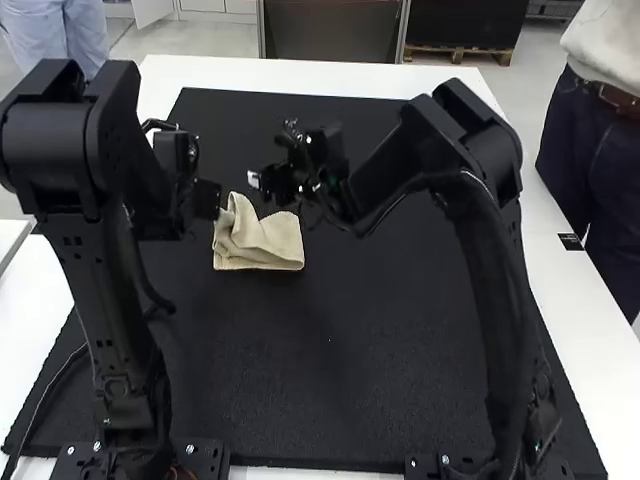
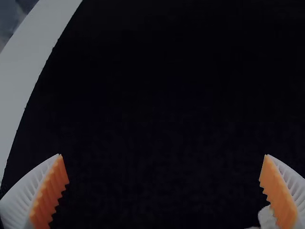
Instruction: Fold the towel.
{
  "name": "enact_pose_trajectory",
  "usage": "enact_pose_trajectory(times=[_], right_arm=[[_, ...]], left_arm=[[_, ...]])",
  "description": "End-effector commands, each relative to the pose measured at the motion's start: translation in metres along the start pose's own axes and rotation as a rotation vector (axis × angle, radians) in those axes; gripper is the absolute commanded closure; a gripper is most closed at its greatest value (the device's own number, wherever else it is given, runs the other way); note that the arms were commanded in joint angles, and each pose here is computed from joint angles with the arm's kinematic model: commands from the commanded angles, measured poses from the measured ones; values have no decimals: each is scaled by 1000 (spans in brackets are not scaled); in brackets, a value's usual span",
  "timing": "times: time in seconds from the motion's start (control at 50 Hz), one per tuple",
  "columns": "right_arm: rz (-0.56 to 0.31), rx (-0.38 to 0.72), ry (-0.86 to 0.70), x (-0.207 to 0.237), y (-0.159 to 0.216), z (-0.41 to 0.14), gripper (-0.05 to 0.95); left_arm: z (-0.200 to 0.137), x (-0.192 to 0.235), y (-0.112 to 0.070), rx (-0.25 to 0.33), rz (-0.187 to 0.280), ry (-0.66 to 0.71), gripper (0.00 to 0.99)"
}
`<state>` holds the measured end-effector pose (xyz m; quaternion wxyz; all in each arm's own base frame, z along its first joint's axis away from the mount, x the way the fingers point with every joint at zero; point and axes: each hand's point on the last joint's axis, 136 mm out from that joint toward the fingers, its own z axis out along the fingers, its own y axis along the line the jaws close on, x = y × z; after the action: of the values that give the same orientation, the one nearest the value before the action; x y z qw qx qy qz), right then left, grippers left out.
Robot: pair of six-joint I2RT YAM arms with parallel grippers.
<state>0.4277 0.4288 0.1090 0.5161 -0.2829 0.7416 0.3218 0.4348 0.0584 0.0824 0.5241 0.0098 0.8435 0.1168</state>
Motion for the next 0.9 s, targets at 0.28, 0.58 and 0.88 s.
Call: enact_pose_trajectory(times=[0.28,0.58,0.88], right_arm=[[-18,70,-30,-18,-35,-17,-13],[-5,130,-20,-13,-70,-27,-13],[25,253,-39,-18,-138,-53,-13]], left_arm=[[-3,-35,-2,9,-1,-81,52],[-1,-39,-5,14,0,-88,52],[0,-49,-37,70,-5,-116,52]])
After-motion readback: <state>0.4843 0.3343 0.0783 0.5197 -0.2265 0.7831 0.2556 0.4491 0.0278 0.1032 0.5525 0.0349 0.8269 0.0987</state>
